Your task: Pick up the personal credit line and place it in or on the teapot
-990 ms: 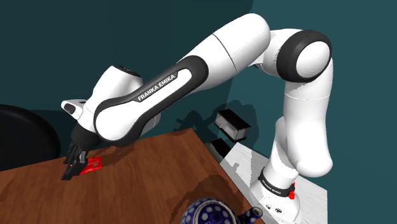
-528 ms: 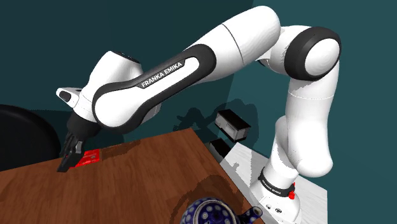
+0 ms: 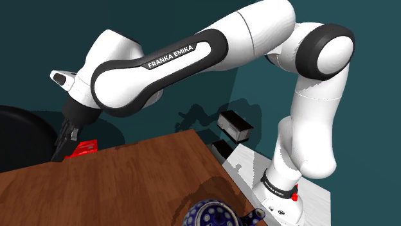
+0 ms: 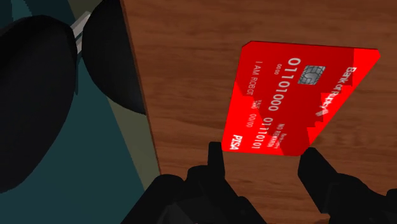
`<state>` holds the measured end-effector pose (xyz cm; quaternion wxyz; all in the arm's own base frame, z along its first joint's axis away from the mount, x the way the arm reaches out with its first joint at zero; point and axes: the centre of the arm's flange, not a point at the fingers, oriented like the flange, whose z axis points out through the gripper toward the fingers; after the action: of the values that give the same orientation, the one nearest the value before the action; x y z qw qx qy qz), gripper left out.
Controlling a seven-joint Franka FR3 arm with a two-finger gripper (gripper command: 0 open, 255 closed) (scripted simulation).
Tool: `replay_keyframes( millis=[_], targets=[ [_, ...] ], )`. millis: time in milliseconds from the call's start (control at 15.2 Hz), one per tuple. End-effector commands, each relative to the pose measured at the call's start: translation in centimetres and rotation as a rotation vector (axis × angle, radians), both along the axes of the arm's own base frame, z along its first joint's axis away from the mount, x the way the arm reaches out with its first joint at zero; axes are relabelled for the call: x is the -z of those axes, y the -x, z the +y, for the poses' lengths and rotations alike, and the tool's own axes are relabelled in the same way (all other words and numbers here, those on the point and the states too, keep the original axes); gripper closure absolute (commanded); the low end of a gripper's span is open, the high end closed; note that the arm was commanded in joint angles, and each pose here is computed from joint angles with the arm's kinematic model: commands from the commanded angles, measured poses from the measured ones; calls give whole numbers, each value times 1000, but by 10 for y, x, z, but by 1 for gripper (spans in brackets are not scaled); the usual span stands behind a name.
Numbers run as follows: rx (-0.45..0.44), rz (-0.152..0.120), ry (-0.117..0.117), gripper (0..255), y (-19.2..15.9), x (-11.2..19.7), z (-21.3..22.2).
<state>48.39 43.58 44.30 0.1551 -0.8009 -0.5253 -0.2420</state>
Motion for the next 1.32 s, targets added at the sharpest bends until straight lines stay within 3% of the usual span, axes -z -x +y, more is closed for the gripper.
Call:
replay_keyframes(
  millis=[0,990,1254],
  targets=[
    [0,0,0,255,0,-10,0],
    [0,0,0,255,0,-88,0],
    [0,0,0,255,51,-89,-13]
  ],
)
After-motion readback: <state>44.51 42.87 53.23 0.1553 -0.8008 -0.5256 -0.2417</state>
